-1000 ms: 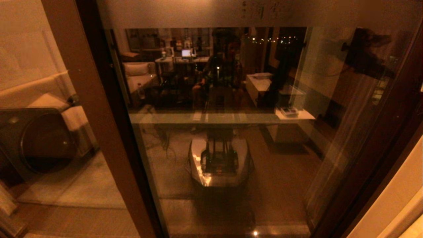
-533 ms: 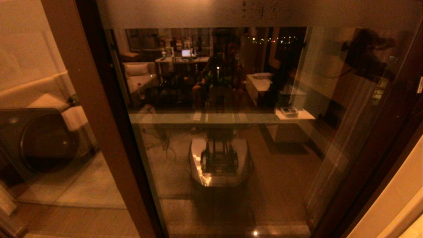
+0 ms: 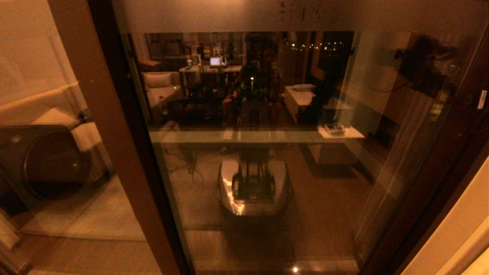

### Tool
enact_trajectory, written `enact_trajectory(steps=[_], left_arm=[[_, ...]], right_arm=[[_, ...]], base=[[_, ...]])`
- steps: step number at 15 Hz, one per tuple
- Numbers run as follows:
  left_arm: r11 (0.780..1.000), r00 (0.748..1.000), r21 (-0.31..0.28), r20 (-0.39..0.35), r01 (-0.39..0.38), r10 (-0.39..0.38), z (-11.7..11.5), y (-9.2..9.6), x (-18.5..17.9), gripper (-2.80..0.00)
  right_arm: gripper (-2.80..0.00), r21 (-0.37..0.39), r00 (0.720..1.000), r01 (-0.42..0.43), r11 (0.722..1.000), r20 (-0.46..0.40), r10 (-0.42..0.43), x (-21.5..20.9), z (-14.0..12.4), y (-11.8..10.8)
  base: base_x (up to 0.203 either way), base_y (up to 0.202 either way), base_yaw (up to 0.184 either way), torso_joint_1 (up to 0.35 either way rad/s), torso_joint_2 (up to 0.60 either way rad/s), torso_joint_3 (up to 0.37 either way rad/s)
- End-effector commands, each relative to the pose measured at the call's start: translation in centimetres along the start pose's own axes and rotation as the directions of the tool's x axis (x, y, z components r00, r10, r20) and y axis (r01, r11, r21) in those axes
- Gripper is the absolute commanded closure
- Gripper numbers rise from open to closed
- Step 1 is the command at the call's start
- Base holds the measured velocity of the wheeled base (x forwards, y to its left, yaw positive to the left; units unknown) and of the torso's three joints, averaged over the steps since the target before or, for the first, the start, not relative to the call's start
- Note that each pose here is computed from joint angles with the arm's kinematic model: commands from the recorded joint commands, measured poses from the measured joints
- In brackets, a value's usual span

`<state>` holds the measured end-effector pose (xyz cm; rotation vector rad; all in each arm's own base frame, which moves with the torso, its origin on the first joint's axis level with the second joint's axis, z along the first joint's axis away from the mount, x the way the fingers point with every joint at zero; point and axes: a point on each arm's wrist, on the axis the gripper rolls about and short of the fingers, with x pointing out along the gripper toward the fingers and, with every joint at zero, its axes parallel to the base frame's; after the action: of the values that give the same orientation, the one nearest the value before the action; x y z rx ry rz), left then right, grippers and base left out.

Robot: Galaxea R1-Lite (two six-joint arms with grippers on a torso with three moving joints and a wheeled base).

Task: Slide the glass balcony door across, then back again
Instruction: Open the slid door

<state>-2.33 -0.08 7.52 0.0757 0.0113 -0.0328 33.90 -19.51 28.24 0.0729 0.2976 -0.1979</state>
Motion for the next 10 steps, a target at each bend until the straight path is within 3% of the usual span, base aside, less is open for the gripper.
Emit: enact_trajectory(steps=[1,10], left_arm=[[1.000,1.000,0.001,0.000,0.000,0.000,0.0,0.0,0.0,0.00],[1.000,1.000,0.001,0.000,0.000,0.000,0.0,0.0,0.0,0.00]], right_arm=[[-2.80,0.000,1.000,-0.006,1.000,-0.004,0.006,0.2,-0.1,0.1],[-2.80,0.003,1.000,-0.022,1.000,-0.011,0.022,1.5,-0.4,0.3]], base=[[0.000,0.000,0.000,0.000,0.00,0.000],[0.000,0.000,0.000,0.000,0.00,0.000]])
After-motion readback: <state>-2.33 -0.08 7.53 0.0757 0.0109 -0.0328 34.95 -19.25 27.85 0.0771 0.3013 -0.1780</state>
